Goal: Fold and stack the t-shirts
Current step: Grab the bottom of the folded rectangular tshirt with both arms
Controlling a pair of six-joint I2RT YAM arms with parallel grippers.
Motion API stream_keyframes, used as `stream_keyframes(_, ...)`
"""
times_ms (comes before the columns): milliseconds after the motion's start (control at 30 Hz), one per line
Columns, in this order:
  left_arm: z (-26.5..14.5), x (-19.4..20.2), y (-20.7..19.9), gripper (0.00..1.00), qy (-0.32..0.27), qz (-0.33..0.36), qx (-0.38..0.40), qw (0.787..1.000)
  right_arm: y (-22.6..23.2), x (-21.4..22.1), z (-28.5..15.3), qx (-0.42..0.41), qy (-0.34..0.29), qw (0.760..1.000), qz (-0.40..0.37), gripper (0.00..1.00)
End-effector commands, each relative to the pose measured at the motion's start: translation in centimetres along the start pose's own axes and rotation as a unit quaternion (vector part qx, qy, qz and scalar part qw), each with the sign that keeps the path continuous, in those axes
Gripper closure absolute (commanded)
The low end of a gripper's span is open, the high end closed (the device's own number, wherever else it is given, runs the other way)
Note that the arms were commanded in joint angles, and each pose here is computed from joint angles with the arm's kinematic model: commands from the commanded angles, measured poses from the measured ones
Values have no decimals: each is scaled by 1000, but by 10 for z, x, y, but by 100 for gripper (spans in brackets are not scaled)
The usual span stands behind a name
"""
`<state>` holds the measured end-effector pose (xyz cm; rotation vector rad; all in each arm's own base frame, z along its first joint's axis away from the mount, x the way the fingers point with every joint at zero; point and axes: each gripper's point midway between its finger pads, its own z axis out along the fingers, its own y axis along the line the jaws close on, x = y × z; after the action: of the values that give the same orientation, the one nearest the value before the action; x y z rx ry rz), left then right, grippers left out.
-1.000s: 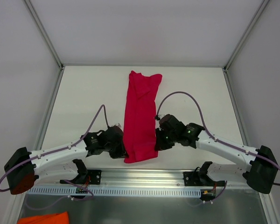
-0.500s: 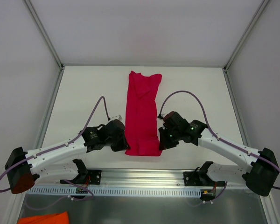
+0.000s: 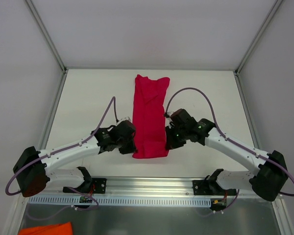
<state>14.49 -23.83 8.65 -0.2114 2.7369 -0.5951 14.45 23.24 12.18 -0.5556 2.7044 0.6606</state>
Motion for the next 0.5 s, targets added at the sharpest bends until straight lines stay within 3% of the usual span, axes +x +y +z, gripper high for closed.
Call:
stream_keyframes(0, -5, -23, -15, 100, -28, 8, 17, 999, 3, -15, -4, -4, -6, 1000, -16, 99)
stream_keyframes(467, -6, -78, -21, 100, -58, 15, 16, 998, -10, -46, 13, 12, -6, 999, -32, 99)
